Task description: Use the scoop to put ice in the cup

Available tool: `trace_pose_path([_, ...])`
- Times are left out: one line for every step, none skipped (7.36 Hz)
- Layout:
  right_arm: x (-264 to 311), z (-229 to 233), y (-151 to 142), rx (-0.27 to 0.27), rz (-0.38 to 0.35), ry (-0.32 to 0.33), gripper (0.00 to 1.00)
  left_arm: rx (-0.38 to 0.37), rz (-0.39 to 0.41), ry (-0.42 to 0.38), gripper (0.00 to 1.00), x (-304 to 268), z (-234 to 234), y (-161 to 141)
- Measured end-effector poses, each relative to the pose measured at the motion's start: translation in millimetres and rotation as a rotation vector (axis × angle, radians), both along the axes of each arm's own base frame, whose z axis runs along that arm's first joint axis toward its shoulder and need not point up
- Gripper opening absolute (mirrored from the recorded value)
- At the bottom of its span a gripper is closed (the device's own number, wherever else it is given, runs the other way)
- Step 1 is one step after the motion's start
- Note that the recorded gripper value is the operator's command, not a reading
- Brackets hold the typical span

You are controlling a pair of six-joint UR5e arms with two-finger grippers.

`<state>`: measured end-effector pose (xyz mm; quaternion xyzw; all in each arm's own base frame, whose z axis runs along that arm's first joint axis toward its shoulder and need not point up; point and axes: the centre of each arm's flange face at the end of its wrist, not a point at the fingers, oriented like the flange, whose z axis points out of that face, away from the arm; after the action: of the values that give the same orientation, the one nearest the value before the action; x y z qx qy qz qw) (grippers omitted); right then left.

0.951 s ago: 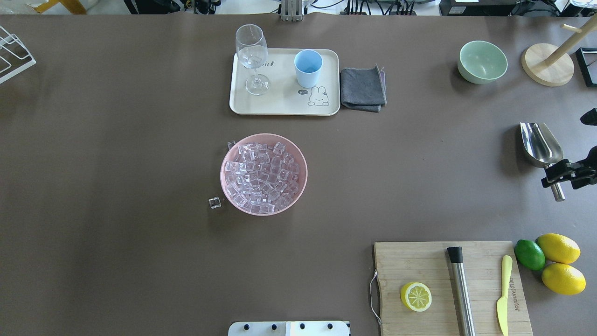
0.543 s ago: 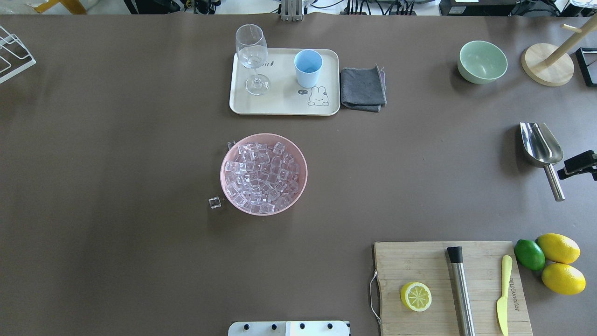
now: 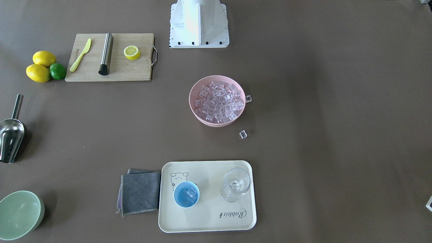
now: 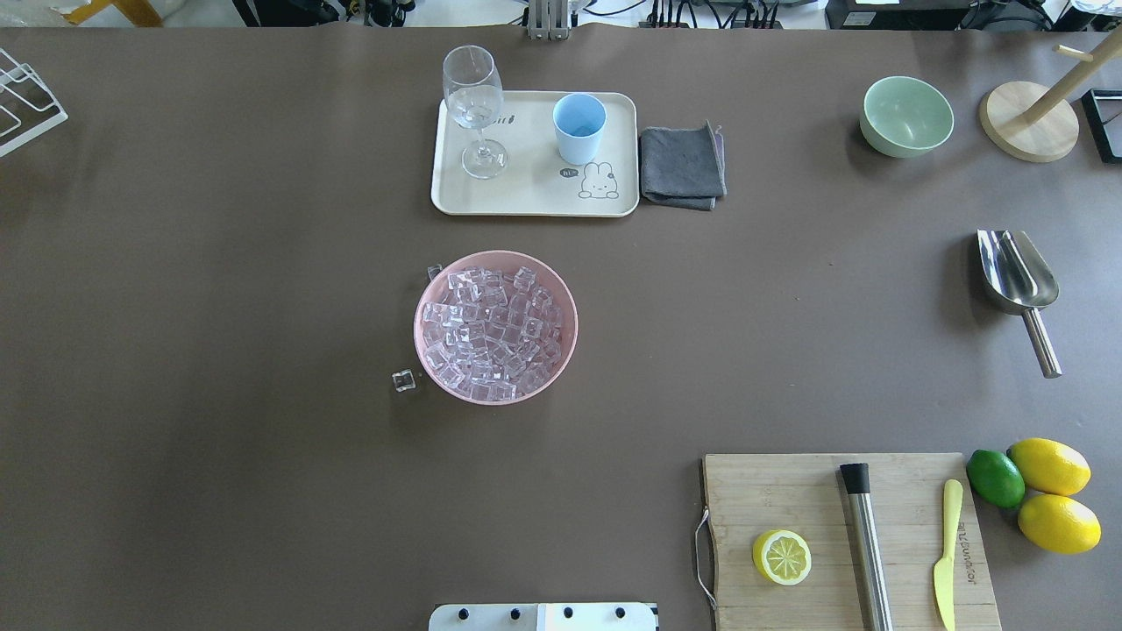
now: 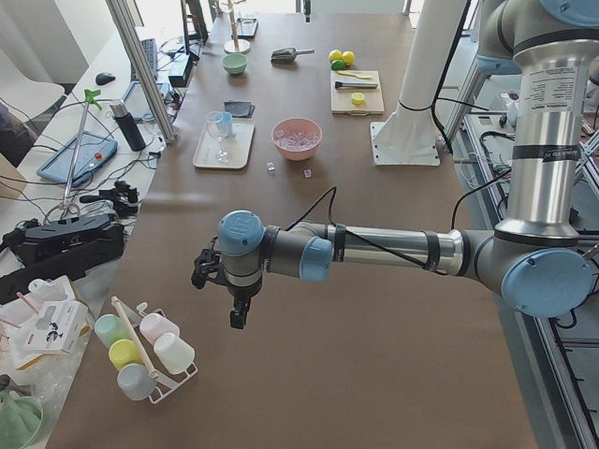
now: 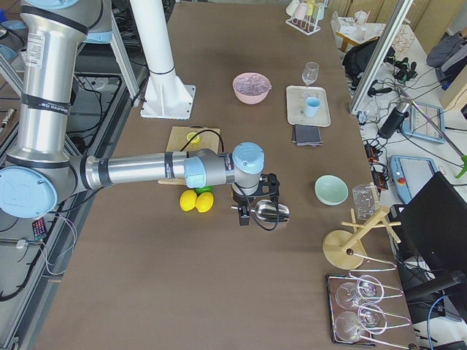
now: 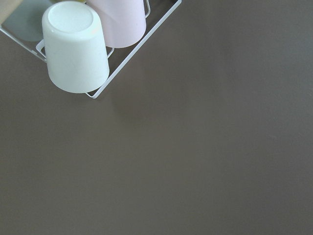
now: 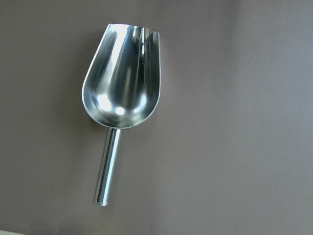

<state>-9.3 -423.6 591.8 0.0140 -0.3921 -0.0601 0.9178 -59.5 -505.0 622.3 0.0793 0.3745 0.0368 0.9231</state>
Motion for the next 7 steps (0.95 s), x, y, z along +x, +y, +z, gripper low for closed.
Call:
trace_pose_path([18.4, 5.2, 2.8, 0.021, -0.024, 0.021, 0.99, 0.003, 0.009, -0.002, 1.0, -0.2, 0.7, 0.3])
trace_pose_path([33.2, 11.0, 6.3, 0.03, -0.037, 0.036, 0.99, 0.003, 0.013, -0.003, 1.0, -0.3, 1.6, 1.1])
trace_pose_path([47.2, 18.8, 10.4, 0.033, -0.052, 0.047, 0.99, 0.003, 0.015, -0.003, 1.0, -0.3, 2.4, 1.9])
trace_pose_path([60.0, 27.0, 14.3, 0.027, -0.066, 0.057, 0.99, 0.003, 0.015, -0.003, 1.0, -0.4, 2.8, 2.2])
trace_pose_path([67.7, 31.9, 16.8, 0.012, -0.069, 0.063, 0.99, 0.002, 0.014, -0.003, 1.0, -0.7, 3.4, 2.8])
trace_pose_path([71.2, 33.6, 17.6, 0.002, -0.068, 0.065, 0.99, 0.001, 0.014, -0.003, 1.0, -1.0, 3.8, 3.1])
trace_pose_path([72.6, 34.0, 17.8, -0.003, -0.066, 0.065, 0.99, 0.001, 0.013, -0.003, 1.0, -1.9, 4.4, 3.8])
